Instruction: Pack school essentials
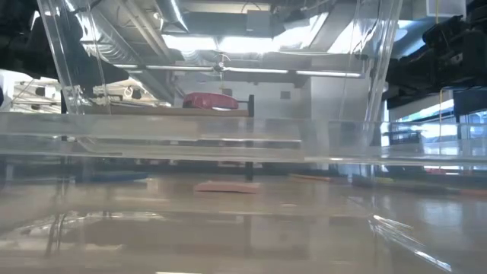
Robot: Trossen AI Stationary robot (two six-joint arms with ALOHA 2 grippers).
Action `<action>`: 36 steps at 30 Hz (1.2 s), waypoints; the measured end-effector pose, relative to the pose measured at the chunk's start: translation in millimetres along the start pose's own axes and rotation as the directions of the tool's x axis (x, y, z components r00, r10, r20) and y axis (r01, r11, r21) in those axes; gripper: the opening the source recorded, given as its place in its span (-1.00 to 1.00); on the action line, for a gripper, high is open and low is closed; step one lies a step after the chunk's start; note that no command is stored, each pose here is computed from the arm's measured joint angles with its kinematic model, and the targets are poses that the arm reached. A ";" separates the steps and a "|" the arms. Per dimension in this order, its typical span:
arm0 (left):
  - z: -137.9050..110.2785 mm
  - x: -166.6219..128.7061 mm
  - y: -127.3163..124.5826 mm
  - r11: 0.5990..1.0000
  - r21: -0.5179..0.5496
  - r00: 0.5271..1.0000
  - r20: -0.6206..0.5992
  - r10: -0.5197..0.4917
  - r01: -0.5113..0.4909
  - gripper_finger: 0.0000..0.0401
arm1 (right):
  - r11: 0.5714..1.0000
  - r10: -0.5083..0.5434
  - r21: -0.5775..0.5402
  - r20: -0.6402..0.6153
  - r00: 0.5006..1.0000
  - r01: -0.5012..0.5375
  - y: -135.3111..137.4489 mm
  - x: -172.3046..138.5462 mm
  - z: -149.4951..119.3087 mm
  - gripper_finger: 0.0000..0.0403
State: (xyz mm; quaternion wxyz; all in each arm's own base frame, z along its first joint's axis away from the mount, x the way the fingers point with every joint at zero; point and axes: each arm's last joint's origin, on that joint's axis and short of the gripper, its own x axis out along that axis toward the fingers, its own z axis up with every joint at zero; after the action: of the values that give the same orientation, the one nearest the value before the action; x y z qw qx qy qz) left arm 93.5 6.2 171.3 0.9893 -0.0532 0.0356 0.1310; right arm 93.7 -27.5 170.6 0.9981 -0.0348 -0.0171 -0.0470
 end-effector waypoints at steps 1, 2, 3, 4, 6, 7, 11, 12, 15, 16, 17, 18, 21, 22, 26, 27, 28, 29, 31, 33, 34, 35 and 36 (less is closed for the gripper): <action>0.0 0.0 0.0 1.000 0.000 1.000 0.000 -0.001 0.001 -1.00 | 1.000 -0.001 0.000 0.000 1.000 0.001 0.0 0.0 0.0 -0.92; 0.1 0.0 0.0 1.000 0.000 1.000 0.000 0.000 0.000 -1.00 | 1.000 0.000 0.000 0.000 1.000 0.000 0.0 0.0 0.1 -0.92; 0.0 0.0 0.0 1.000 0.000 1.000 0.000 0.000 0.000 -1.00 | 1.000 -0.001 0.000 0.000 1.000 0.001 0.0 0.0 0.0 -0.92; 0.0 0.0 0.0 1.000 0.000 1.000 0.000 0.000 0.000 -1.00 | 1.000 0.000 0.000 0.000 1.000 0.000 0.0 0.0 0.0 -0.92; 0.1 0.0 0.0 1.000 0.000 1.000 0.000 0.000 0.000 -1.00 | 1.000 0.000 0.000 0.000 1.000 0.000 0.0 0.0 0.0 -0.92; 0.0 0.0 0.0 1.000 0.000 1.000 0.000 0.000 0.000 -1.00 | 1.000 0.000 0.000 0.000 1.000 0.000 0.0 0.0 0.0 -0.92; 0.1 0.0 0.0 1.000 0.000 1.000 0.001 -0.001 0.001 -1.00 | 1.000 0.000 0.000 0.000 1.000 0.000 0.0 0.0 0.1 -0.92; 0.0 0.0 0.0 1.000 0.000 1.000 0.000 -0.001 0.001 -1.00 | 1.000 -0.001 0.000 0.000 1.000 0.001 0.0 0.0 0.0 -0.92; 0.0 0.0 0.0 1.000 0.000 1.000 0.000 0.000 0.000 -1.00 | 1.000 0.000 0.000 0.000 1.000 0.000 0.0 0.0 0.0 -0.92; 0.0 0.0 0.0 1.000 0.000 1.000 0.000 0.000 0.000 -1.00 | 1.000 0.000 0.000 0.000 1.000 0.000 0.0 0.0 0.1 -0.92; 0.1 0.0 0.0 1.000 0.000 1.000 0.000 -0.001 0.001 -1.00 | 1.000 0.000 0.000 0.000 1.000 0.000 0.0 0.0 0.0 -0.92; 0.1 0.0 0.0 1.000 0.000 1.000 0.000 -0.001 0.001 -1.00 | 1.000 0.000 0.000 0.000 1.000 0.000 0.0 0.0 0.0 -0.92; 0.1 0.0 0.0 1.000 0.000 1.000 0.001 -0.001 0.001 -1.00 | 1.000 0.000 0.005 0.001 1.000 0.000 0.0 0.0 0.1 -0.92; 0.0 0.0 0.0 1.000 0.000 1.000 0.000 0.000 0.000 -1.00 | 1.000 0.000 0.024 0.000 1.000 0.000 0.0 0.0 0.0 -0.92; -0.1 0.0 0.0 1.000 0.000 1.000 0.000 0.000 0.000 -1.00 | 0.993 0.000 0.122 0.014 1.000 -0.001 -0.1 0.0 1.4 -0.92; 0.0 0.0 0.0 1.000 0.000 1.000 0.000 0.000 0.000 -1.00 | 0.991 0.001 0.134 0.023 1.000 -0.004 -0.1 0.0 2.3 -0.92; 0.1 0.0 0.0 1.000 0.000 1.000 0.000 0.000 0.000 -1.00 | 0.989 0.005 0.149 0.039 0.999 -0.011 0.0 -0.1 3.8 -0.92; -0.1 0.0 0.0 1.000 0.000 1.000 0.000 0.000 0.000 -1.00 | 0.988 0.013 0.153 0.061 0.998 -0.022 0.2 -0.2 6.0 -0.92; 0.1 -0.1 0.0 1.000 0.000 1.000 0.000 -0.001 0.001 -1.00 | 0.989 0.013 0.147 0.110 0.994 -0.029 0.0 -0.6 10.9 -0.92; 0.0 0.0 0.0 1.000 0.000 1.000 0.000 0.000 0.000 -1.00 | 0.991 0.011 0.128 0.171 0.985 -0.033 -0.1 -1.5 17.0 -0.92; 0.0 0.0 0.0 1.000 0.000 1.000 0.000 0.000 0.000 -1.00 | 0.992 0.011 0.117 0.202 0.979 -0.035 -0.1 -2.1 20.1 -0.92; 0.0 0.0 0.0 1.000 0.000 1.000 0.000 0.000 0.000 -1.00 | 0.993 0.011 0.110 0.226 0.974 -0.037 -0.1 -2.6 22.6 -0.92; 0.1 0.0 0.0 1.000 0.000 1.000 0.000 0.000 0.000 -1.00 | 0.994 0.011 0.106 0.237 0.971 -0.037 -0.1 -3.0 24.5 -0.92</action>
State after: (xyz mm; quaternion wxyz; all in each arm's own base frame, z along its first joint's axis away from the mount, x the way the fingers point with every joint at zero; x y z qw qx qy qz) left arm 93.4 6.2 171.4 0.9893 -0.0532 0.0354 0.1310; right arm 89.9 -25.6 194.9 0.9899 0.0144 -0.1379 -0.0294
